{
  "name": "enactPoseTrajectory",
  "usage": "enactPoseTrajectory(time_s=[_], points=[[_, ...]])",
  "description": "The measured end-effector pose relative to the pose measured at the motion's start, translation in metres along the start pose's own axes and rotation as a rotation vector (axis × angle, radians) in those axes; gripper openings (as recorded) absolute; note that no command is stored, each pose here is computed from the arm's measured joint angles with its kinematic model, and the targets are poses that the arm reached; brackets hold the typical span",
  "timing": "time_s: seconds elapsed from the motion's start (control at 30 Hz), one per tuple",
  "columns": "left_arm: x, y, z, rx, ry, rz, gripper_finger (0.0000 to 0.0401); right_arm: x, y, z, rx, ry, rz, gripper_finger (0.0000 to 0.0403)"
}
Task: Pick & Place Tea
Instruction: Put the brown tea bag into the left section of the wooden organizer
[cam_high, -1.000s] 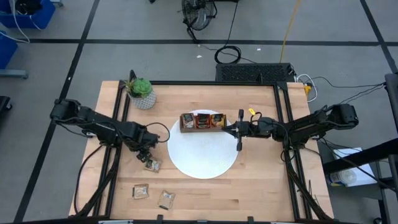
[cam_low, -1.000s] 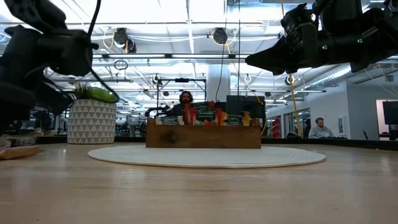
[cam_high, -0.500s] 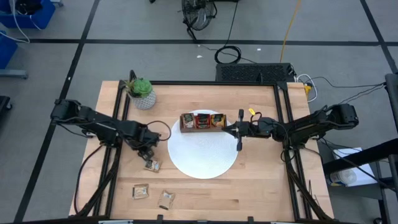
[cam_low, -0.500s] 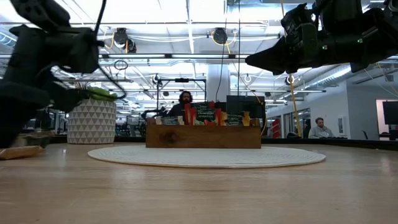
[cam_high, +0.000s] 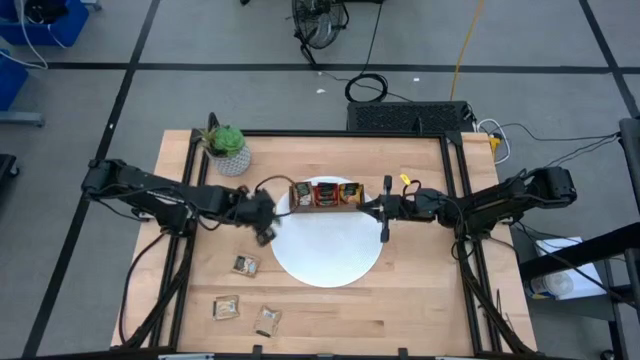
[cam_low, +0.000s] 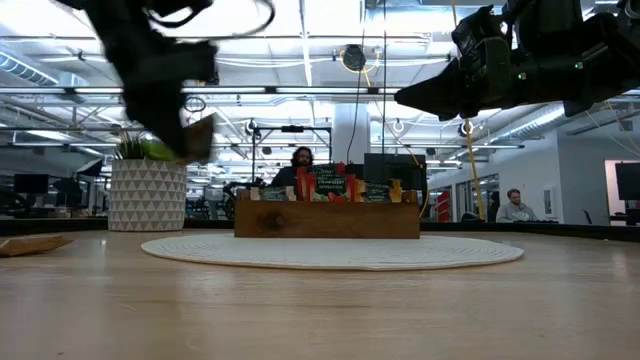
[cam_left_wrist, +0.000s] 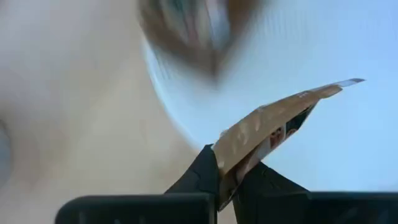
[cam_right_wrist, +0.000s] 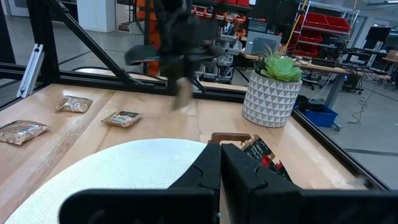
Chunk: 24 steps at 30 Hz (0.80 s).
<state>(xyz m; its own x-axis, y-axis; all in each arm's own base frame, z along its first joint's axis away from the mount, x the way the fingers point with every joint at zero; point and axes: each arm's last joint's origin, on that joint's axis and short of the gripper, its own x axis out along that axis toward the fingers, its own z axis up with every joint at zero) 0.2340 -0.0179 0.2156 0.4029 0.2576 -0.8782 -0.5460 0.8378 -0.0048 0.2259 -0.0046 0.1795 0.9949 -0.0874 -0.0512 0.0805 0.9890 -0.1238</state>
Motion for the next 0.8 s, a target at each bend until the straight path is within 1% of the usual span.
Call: enactPoseTrajectory(time_s=[0.1, 0.17, 0.23, 0.3, 0.33, 0.57, 0.8], points=[[0.006, -0.002, 0.016, -0.037, -0.243, 0.066, 0.0019, 0.000, 0.000, 0.000, 0.000, 0.000, -0.001, 0.0000], [0.017, -0.005, 0.022, -0.065, -0.363, 0.079, 0.0019, 0.000, 0.000, 0.000, 0.000, 0.001, -0.001, 0.0000], [0.027, -0.005, 0.024, -0.072, -0.418, 0.052, 0.0021, 0.000, 0.000, 0.000, 0.000, 0.001, -0.001, 0.0000], [0.034, -0.008, 0.031, -0.081, -0.463, -0.019, 0.0024, 0.000, 0.000, 0.000, 0.000, 0.002, -0.001, 0.0000], [0.038, -0.009, 0.033, -0.087, -0.476, -0.047, 0.0025, 0.000, 0.000, 0.000, -0.002, 0.001, -0.001, 0.0000], [0.069, -0.010, 0.041, -0.132, -0.502, -0.061, 0.0019, 0.000, 0.000, 0.000, -0.020, 0.005, -0.005, 0.0000], [0.100, -0.004, 0.037, -0.172, -0.426, -0.005, 0.0024, 0.000, 0.000, 0.000, -0.020, 0.002, -0.005, 0.0000]])
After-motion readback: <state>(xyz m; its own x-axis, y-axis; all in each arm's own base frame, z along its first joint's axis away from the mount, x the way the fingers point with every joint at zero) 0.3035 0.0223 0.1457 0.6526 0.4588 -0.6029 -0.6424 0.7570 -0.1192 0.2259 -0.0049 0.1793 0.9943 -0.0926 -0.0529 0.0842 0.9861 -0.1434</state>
